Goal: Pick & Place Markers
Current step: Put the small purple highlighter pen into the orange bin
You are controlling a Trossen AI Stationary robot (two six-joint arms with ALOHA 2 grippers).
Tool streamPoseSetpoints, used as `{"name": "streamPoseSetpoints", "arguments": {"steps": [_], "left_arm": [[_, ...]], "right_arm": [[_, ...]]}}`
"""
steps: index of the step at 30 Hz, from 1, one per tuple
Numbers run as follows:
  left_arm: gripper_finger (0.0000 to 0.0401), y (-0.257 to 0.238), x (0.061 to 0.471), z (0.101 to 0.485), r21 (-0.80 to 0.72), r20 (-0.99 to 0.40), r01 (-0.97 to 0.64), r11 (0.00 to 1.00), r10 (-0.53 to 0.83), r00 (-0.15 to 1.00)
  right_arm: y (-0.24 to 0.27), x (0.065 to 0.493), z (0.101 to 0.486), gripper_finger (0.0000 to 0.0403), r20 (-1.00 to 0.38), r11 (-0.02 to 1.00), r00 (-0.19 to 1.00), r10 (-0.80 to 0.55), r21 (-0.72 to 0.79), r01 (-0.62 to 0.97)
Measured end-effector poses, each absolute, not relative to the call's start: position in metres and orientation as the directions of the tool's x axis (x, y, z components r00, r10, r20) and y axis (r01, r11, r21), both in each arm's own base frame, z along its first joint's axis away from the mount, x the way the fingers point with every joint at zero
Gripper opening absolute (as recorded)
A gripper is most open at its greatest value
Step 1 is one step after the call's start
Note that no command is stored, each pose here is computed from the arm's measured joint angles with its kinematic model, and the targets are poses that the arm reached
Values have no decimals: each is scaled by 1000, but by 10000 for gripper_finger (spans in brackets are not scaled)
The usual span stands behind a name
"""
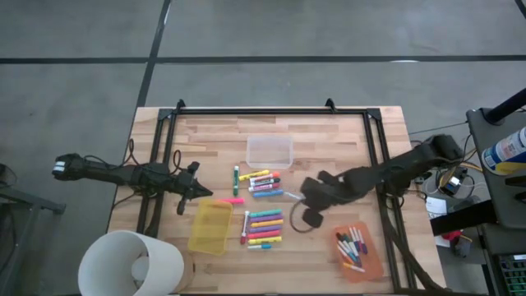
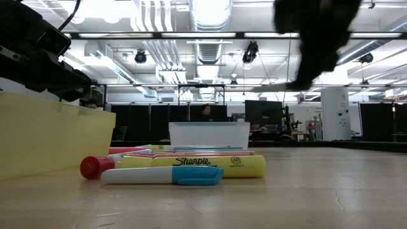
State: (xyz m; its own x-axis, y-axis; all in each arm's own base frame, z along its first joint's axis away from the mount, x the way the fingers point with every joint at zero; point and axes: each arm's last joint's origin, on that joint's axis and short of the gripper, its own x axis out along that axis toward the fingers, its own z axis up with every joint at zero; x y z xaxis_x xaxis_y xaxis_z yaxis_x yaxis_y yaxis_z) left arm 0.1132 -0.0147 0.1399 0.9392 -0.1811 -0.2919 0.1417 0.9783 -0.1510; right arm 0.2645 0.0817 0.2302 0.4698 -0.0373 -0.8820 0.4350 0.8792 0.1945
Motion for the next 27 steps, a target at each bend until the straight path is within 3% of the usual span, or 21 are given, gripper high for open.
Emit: {"name": "streamPoseSetpoints", "arguments": {"steps": [11,19,27], "left_arm": [[0,-15,113,140,-151,-293,142,978,-181,939],[0,-15,113,140,-151,-293,141,978,-181,939],[0,-15,113,140,-151,-293,142,978,-181,939]], "right_arm": [[151,198,250,29,-894,738,441,83,352,576],[188,160,237,29,-940,618,331,80,307,724],[208,147,222,29,-964,544,255,68,250,801]]}}
